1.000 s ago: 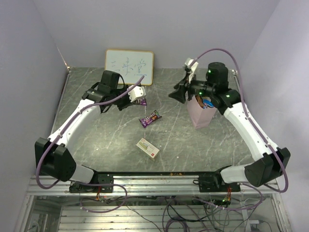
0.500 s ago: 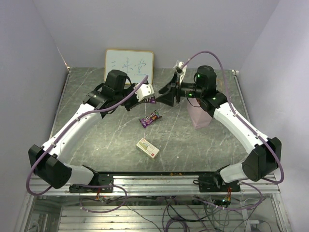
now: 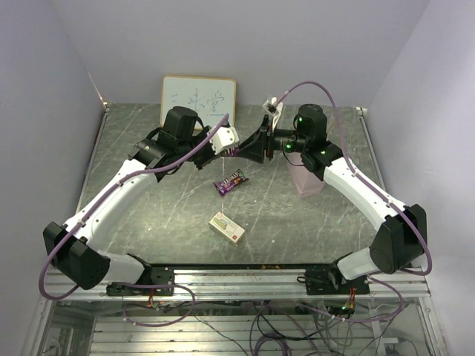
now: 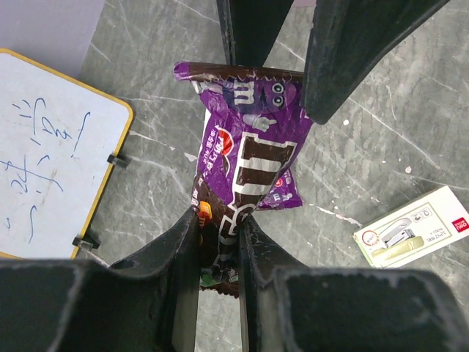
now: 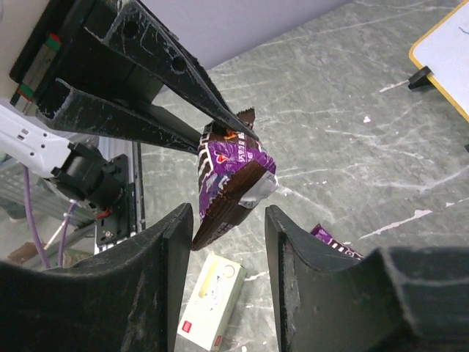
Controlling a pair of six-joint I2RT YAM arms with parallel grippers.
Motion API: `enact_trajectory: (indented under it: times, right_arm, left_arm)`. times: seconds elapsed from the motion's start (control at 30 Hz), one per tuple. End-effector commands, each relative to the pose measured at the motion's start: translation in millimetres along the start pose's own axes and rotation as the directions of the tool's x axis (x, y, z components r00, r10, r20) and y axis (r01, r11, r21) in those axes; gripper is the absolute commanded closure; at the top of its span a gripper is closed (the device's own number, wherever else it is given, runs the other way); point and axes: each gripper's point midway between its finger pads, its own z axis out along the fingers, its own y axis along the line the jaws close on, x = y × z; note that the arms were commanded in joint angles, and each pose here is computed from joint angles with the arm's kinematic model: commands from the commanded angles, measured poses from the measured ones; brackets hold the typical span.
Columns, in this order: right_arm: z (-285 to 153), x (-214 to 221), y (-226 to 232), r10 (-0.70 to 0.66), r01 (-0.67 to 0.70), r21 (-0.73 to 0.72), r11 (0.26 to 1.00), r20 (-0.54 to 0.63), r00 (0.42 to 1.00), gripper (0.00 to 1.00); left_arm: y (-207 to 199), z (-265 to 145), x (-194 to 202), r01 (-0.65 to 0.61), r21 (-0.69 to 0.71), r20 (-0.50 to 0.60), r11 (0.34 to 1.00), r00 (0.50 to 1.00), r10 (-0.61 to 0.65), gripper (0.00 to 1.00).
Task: Place the snacks into the paper bag
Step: Pick up the snack from the center of the board, then place the snack in the paper bag.
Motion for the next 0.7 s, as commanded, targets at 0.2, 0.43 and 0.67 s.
enact_trajectory:
  times: [0.2, 0.43, 0.67]
  right_arm:
    - [8.3, -3.4, -1.1, 0.029, -0.029, -0.018, 0.999, 0.026, 0.999, 0.7]
    - [7.1, -5.5, -5.7, 0.016, -0.016, 0.016, 1.0, 0.03, 0.999, 0.86]
    - [-13.5, -20.3, -11.9, -0.042, 0.037, 0.083, 0.996, 0.063, 0.997, 1.0]
  left_arm:
    - [7.7, -6.4, -27.1, 0.004, -0.043, 0.078, 0.999, 0.997, 0.0, 0.78]
    - [5.4, -7.2, -25.0, 0.019, -0.044, 0.084, 0.999, 0.996, -0.015, 0.73]
    - [4.3, -13.7, -24.3, 0.043, -0.067, 0.096, 0.997, 0.995, -0.036, 0.54]
